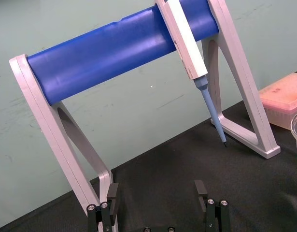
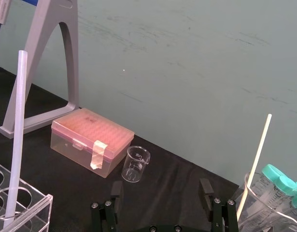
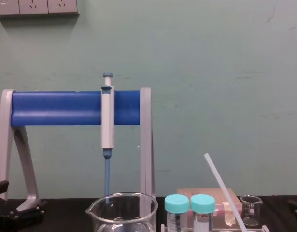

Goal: Pick up the stirring rod with one hand, then place it down.

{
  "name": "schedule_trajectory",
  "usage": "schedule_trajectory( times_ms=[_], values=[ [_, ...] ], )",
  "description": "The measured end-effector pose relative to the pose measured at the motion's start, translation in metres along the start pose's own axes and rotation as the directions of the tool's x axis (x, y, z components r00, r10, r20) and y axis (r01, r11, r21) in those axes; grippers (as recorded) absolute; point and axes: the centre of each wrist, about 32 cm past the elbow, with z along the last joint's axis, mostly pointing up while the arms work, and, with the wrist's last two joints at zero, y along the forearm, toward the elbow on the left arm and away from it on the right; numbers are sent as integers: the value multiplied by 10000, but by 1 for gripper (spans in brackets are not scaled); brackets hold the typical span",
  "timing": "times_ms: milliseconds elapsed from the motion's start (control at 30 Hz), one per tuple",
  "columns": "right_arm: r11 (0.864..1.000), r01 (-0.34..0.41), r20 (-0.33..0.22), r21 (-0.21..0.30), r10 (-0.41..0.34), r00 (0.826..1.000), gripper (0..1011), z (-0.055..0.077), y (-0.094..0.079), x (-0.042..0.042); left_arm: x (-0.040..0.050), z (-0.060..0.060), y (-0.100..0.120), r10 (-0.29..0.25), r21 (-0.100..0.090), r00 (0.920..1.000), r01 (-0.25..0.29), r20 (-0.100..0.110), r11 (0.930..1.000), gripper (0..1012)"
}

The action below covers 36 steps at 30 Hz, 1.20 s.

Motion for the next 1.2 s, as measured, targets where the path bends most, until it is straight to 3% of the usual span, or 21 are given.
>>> schedule_trajectory(
  times_ms=[1200],
  values=[
    [10000, -8, -69, 12, 8, 10000, 1003, 2, -4, -2, 0, 0, 0, 0, 0, 10000, 0, 0, 10000, 1000]
  ],
)
